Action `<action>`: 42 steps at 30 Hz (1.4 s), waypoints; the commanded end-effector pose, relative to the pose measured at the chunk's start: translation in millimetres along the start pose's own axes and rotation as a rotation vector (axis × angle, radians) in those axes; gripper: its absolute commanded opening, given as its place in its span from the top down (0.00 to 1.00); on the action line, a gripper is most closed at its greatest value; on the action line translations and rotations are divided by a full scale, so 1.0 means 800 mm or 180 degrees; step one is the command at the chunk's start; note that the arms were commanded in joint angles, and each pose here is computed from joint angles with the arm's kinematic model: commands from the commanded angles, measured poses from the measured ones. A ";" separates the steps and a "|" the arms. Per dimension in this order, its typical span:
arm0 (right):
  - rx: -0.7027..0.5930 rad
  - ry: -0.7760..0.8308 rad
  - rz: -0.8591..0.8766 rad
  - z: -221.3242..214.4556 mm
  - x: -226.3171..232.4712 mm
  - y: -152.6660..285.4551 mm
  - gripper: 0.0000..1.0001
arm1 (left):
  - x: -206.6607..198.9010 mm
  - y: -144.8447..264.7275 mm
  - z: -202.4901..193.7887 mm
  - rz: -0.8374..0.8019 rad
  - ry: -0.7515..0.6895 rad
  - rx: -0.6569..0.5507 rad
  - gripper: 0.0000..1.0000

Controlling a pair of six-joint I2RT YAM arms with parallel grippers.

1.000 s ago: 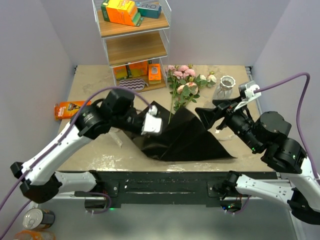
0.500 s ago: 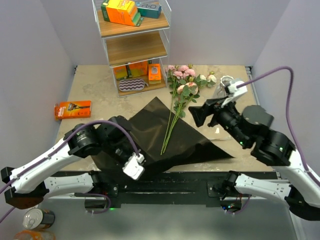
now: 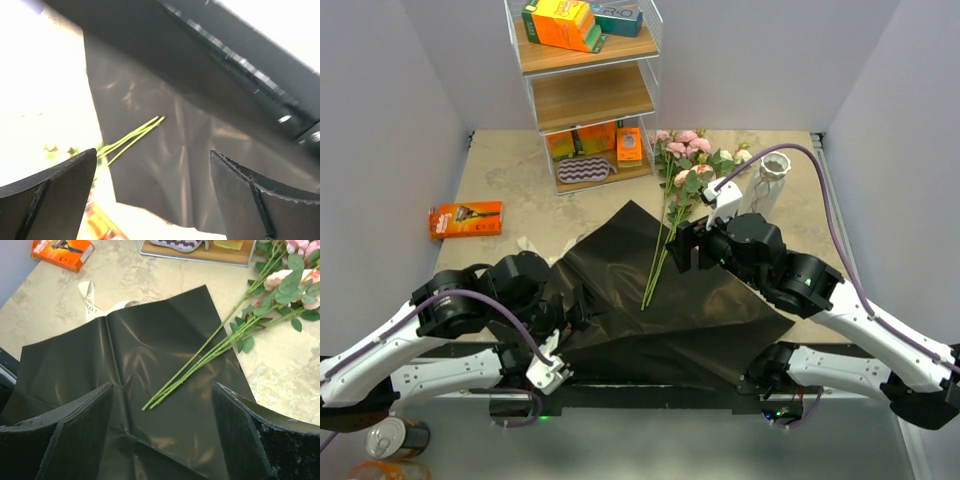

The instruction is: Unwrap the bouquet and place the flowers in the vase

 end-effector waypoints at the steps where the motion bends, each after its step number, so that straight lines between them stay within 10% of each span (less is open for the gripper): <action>1: -0.0101 -0.0192 0.0132 0.000 0.004 0.005 0.19 | 0.029 0.007 -0.020 0.0253 -0.0287 0.0313 0.01; 6: -0.0095 -0.0226 -0.0138 -0.013 -0.019 0.004 0.18 | 0.068 0.035 -0.036 0.0860 0.0014 0.0705 0.01; 13: -0.0137 -0.0242 -0.0760 -0.009 -0.038 -0.044 0.26 | 0.097 0.055 -0.131 0.1565 0.1609 0.1866 0.01; 25: 0.0098 -0.0597 -0.1242 -0.027 -0.112 -0.222 0.64 | 0.059 0.074 -0.280 0.1500 0.4222 0.1418 0.01; 42: 0.0329 -0.0719 -0.1592 -0.072 -0.197 -0.305 0.78 | -0.019 0.041 -0.337 0.1884 0.5050 0.1787 0.01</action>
Point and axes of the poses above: each gripper's point midway between its finger pads, its own y axis back along the fingers, its own x axis along the line the jaws close on, z = x × y, the point moved 1 cm from there along y, back along the fingers, and after that the axes turned 14 degrees about -y, right-handed, at the moved point
